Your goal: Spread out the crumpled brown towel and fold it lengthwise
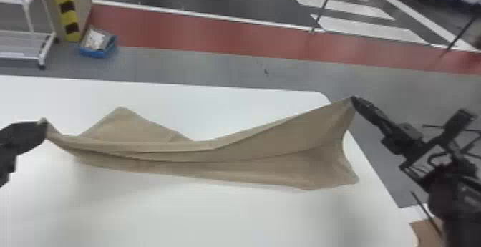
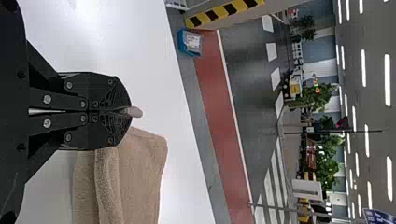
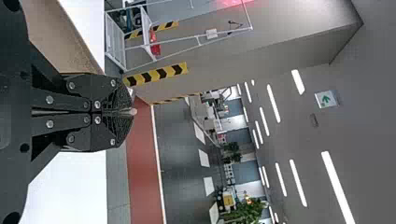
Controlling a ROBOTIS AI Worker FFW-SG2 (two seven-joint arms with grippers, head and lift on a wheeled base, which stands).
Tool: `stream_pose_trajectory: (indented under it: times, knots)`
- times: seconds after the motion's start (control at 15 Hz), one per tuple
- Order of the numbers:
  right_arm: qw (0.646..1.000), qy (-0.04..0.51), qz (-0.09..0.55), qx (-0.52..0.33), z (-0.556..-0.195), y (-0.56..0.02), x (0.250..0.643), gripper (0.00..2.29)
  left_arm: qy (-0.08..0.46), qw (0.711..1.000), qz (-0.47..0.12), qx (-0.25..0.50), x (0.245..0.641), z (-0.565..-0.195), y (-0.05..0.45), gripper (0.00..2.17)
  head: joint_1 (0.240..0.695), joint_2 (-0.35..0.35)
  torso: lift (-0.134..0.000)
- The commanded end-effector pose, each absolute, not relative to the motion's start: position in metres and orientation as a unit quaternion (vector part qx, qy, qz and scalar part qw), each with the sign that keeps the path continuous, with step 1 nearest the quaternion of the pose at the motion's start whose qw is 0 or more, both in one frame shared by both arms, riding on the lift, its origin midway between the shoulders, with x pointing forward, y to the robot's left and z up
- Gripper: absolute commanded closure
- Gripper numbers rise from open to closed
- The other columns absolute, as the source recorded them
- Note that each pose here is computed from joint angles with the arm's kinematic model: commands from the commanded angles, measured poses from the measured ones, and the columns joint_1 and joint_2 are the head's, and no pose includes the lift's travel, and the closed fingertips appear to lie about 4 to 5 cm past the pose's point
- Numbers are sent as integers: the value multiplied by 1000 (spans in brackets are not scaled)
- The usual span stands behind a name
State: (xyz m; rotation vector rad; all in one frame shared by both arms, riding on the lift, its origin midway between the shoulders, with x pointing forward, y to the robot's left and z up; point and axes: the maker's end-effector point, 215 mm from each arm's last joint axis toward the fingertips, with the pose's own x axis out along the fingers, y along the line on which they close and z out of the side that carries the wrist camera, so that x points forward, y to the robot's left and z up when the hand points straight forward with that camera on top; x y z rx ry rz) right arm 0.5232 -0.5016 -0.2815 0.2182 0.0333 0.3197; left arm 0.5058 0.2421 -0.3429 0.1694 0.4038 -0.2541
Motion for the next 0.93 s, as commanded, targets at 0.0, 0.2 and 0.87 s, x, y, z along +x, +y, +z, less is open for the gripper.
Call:
stream_pose_trajectory:
  times: [0.0,0.2,0.87]
  knots:
    - [981,17,167,99,-287,-473,561,1328,198,969,-123,81,535,-341,244,1180,695,-283,-124]
    - [984,-11,156,85,-266,-471,630,1332,180,976,-97,75,604,-323,265,1180,674,-221,-124]
    - [982,-107,148,49,-115,-485,716,1332,52,994,-87,-30,713,-197,296,1180,382,-122,-124]
